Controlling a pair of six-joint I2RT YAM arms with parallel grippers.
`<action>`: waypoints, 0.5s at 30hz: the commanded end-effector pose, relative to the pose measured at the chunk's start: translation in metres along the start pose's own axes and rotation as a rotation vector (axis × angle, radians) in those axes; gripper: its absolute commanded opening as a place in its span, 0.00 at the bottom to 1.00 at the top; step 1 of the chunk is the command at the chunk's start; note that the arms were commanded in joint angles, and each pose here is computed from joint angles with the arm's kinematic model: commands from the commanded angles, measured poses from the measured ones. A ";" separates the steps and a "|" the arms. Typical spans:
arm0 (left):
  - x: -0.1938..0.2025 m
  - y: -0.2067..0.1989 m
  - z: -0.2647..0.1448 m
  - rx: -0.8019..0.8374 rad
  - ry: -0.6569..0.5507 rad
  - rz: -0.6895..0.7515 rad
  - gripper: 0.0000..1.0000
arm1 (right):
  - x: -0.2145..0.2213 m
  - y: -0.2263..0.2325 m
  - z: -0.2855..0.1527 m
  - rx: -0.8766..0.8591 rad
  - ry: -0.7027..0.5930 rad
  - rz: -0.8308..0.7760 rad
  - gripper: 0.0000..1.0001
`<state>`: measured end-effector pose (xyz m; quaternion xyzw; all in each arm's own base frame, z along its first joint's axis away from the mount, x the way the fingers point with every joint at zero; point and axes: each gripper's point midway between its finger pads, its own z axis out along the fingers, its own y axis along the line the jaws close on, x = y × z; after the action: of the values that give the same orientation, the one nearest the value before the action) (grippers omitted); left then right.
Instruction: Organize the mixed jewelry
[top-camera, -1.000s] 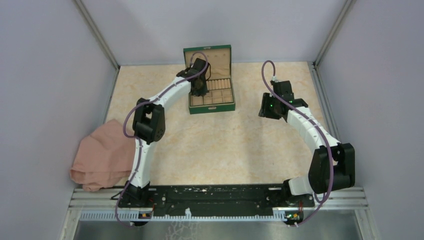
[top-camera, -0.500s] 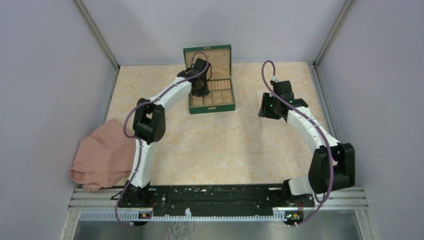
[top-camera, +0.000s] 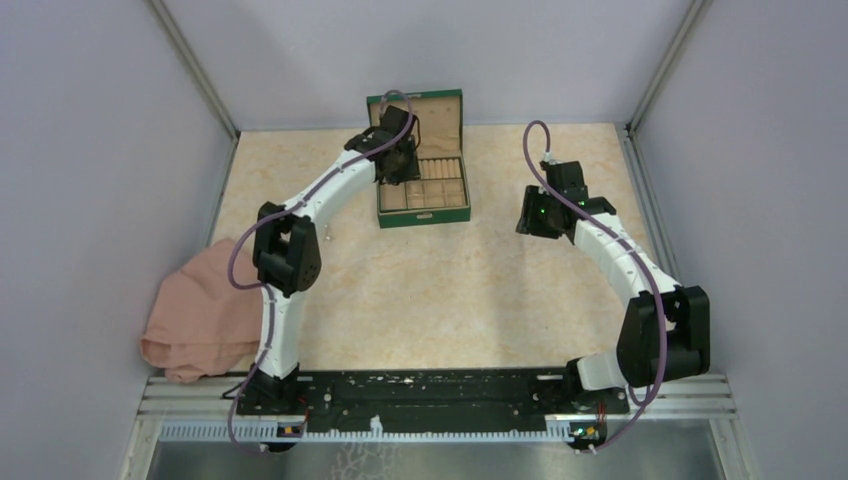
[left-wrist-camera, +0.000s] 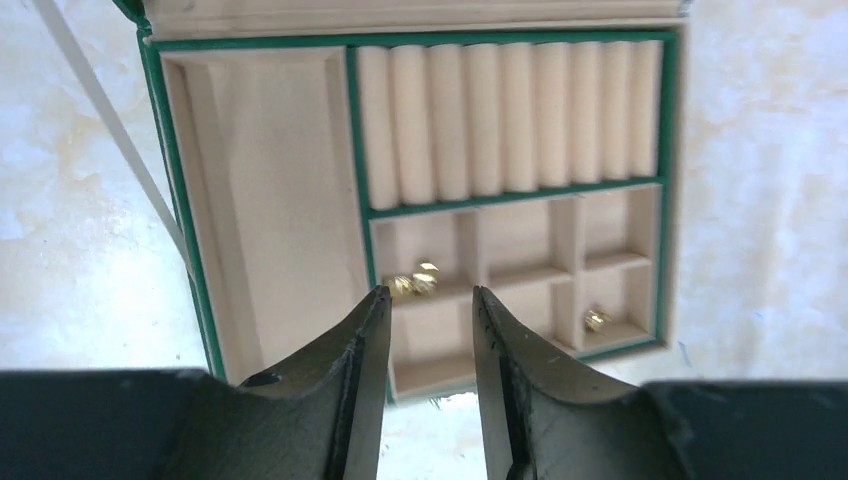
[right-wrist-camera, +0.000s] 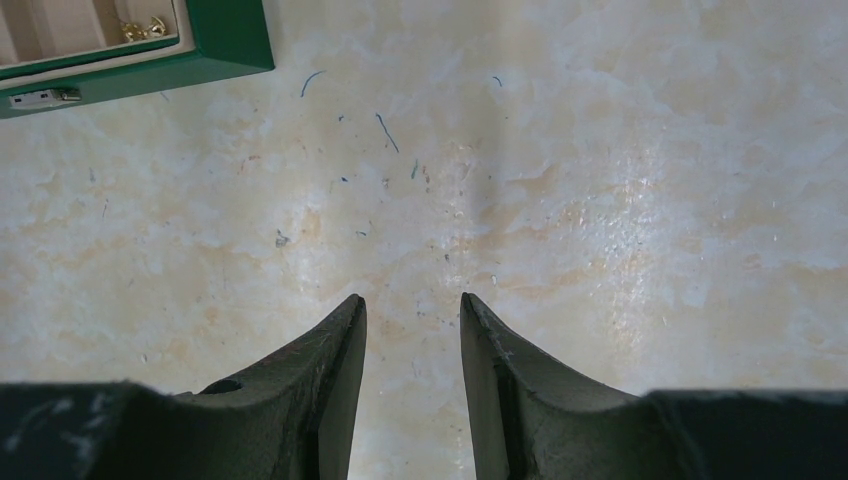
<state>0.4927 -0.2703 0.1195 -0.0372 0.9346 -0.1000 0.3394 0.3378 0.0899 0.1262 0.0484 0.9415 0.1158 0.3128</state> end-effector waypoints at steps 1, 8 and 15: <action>-0.029 -0.021 -0.047 0.092 -0.099 -0.003 0.43 | -0.016 0.003 -0.010 -0.022 -0.072 -0.005 0.40; -0.020 -0.018 -0.042 0.090 -0.073 0.009 0.45 | -0.014 0.004 -0.010 -0.030 -0.073 -0.004 0.40; -0.021 -0.007 -0.047 0.051 -0.087 0.002 0.47 | -0.012 0.002 -0.013 -0.021 -0.076 -0.008 0.40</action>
<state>0.4810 -0.2740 0.1646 -0.0296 0.9175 -0.1314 0.3742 0.3347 0.0899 0.1246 0.0478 0.9411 0.1176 0.3133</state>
